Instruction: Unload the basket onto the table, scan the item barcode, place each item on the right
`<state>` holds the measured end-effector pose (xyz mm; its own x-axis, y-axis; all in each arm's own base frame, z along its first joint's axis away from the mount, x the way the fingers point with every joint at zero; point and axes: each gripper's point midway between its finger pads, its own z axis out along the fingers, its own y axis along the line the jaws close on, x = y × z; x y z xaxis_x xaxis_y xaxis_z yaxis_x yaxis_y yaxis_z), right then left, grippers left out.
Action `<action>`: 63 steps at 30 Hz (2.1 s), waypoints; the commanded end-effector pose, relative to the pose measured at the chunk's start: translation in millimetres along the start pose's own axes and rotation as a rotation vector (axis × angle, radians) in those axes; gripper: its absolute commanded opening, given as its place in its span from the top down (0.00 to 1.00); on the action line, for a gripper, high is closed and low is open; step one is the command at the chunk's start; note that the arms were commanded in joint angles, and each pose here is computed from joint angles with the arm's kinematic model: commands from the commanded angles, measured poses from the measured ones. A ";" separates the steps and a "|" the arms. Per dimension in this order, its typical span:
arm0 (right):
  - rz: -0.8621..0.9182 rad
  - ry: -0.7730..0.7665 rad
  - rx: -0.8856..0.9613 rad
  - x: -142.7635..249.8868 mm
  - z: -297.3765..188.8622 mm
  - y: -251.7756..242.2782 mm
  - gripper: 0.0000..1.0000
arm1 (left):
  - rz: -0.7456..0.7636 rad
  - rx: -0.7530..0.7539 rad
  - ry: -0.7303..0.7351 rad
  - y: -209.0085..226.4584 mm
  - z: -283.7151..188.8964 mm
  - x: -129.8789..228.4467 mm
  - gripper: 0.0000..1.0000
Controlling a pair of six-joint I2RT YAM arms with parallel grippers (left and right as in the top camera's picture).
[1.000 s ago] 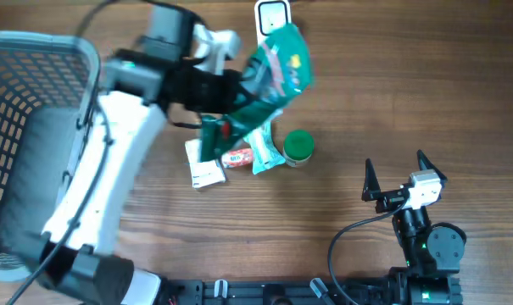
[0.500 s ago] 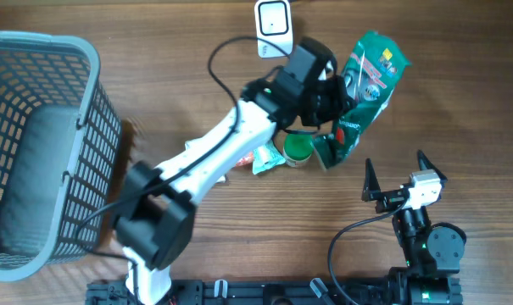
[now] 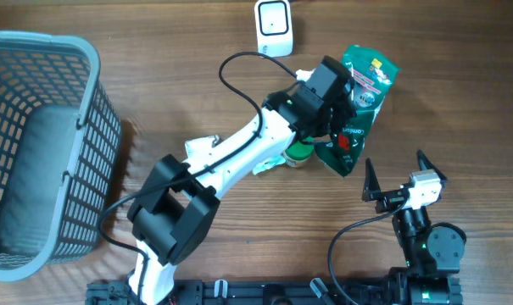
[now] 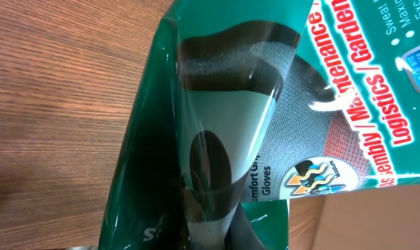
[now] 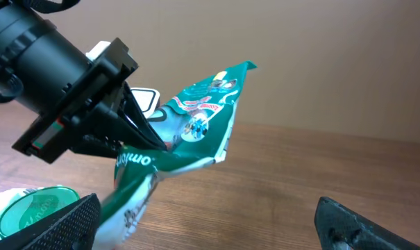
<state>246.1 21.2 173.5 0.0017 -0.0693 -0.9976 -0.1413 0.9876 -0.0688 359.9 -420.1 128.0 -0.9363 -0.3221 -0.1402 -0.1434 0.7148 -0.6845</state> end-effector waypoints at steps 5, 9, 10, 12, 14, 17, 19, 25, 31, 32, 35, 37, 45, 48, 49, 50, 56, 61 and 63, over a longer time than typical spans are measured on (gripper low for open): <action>-0.009 -0.008 0.004 -1.6 -0.2 -0.6 0.00 | 0.014 -0.057 -0.033 13.7 22.5 7.5 0.76; -0.009 -0.008 0.004 -1.6 -0.2 -0.6 0.00 | 0.113 0.006 -0.119 -3.1 6.8 -28.6 0.60; -0.009 -0.008 0.004 -1.6 -0.2 -0.6 0.00 | 0.110 0.010 -0.137 -4.2 1.8 -37.0 0.60; -0.009 -0.008 0.004 -1.6 -0.2 -0.6 0.00 | 0.132 0.038 -0.182 -12.8 -17.8 -58.8 0.60; -0.009 -0.008 0.004 -1.6 -0.2 -0.6 0.00 | 0.305 0.092 -0.261 -42.0 -56.8 -80.5 0.59; -0.009 -0.008 0.004 -1.6 -0.2 -0.6 0.00 | 0.581 0.034 -0.578 -92.7 -167.2 -125.0 0.52; -0.009 -0.008 0.004 -1.6 -0.2 -0.6 0.00 | 0.700 -0.033 -0.794 -117.7 -246.3 -143.1 0.45; -0.009 -0.008 0.004 -1.6 -0.2 -0.6 0.00 | 0.777 -0.510 -1.216 -88.3 -434.1 -161.9 0.19; 0.009 -0.018 -0.022 -4.0 -0.3 3.8 0.00 | 0.707 -0.485 -1.254 -68.0 -495.0 -137.7 0.14; 0.117 -0.020 -0.111 -5.7 -1.3 18.8 0.00 | 0.699 -0.470 -1.272 -66.4 -508.2 -132.5 0.14; 0.428 0.031 -0.437 -13.3 -16.3 71.6 0.00 | 0.676 -0.437 -1.314 -62.5 -536.0 -122.1 0.04; 0.581 0.124 -0.654 -14.5 -35.9 104.1 0.00 | 0.652 -0.422 -1.348 -56.9 -556.8 -116.6 0.04; 1.334 0.530 -0.737 -12.9 -57.0 127.2 0.00 | 0.482 -0.359 -1.463 -21.9 -613.7 -100.8 0.02; 1.353 0.534 -0.746 -16.0 -57.9 127.7 0.00 | 0.463 -0.342 -1.501 -6.8 -623.7 -92.1 0.00; 1.359 0.544 -0.748 -15.2 -58.7 128.5 0.01 | 0.466 -0.326 -1.513 -0.5 -625.2 -88.0 0.00; 1.370 0.546 -0.743 -15.9 -58.4 128.1 0.01 | 0.463 -0.318 -1.528 5.4 -627.6 -84.7 0.00; 1.371 0.578 -0.353 3.4 -47.7 96.5 0.00 | 0.635 -0.130 -1.544 21.0 -634.9 -35.9 0.00; 1.271 0.686 0.127 -23.7 -53.4 43.0 0.01 | 0.619 -0.146 -1.703 44.0 -677.2 9.8 0.00; 1.244 0.805 0.271 -31.4 -47.1 29.2 0.01 | 0.635 -0.143 -1.717 44.5 -681.1 19.0 0.00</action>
<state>177.5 73.4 194.4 -0.5745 0.8158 -0.0665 0.4370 0.3745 0.8178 120.7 35.9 583.9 0.4564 -0.1619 -0.8749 -0.0821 0.9714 -0.2226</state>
